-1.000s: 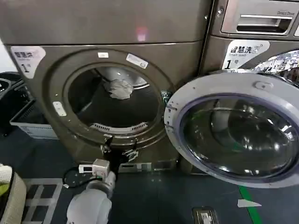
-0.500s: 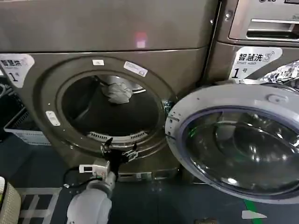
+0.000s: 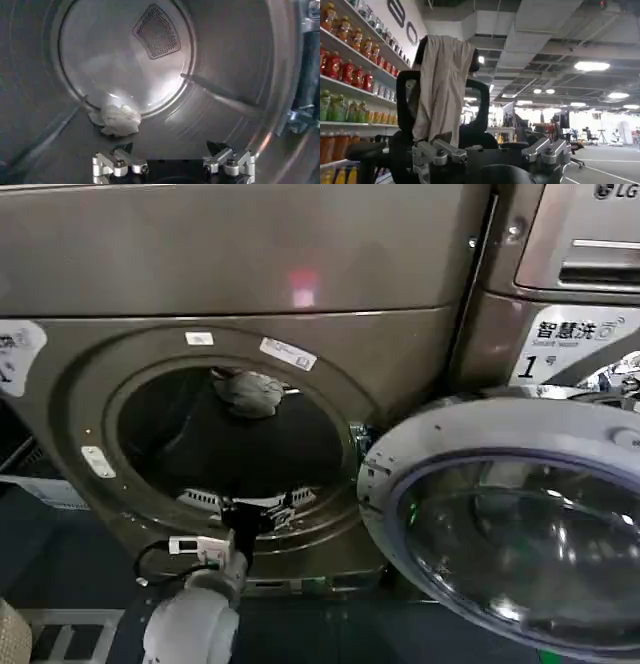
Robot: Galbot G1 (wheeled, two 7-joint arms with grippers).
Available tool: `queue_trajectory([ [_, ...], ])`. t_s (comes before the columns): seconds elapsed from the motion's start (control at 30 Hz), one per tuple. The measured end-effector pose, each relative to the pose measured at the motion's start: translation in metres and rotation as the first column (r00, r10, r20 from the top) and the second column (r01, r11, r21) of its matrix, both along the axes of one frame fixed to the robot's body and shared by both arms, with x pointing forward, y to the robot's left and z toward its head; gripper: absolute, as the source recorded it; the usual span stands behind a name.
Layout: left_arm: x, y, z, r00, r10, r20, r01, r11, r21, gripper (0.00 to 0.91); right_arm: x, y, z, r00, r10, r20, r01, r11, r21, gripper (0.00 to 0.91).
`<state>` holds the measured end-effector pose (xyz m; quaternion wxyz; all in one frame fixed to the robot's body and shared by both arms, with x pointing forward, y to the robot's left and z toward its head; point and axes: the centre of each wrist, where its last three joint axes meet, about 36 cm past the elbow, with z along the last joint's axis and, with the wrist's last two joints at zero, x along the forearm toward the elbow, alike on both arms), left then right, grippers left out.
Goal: Grasp the clothes from the dryer.
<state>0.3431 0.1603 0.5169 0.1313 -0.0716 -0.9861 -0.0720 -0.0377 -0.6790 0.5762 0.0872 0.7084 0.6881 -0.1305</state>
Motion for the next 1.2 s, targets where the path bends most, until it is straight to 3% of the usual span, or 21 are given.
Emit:
queue_trajectory([
  [0.77, 0.003, 0.001, 0.0, 1.0, 0.004, 0.004, -0.004, 1.0, 0.005, 0.907, 0.004, 0.0, -0.009, 1.0, 0.01, -0.016, -0.01, 1.0, 0.002, 0.907],
  [1.2, 0.028, 0.01, -0.002, 0.997, 0.08, 0.017, -0.08, 0.997, 0.008, 0.907, 0.003, 0.0, -0.011, 1.0, 0.013, -0.021, -0.013, 1.0, -0.006, 0.907],
])
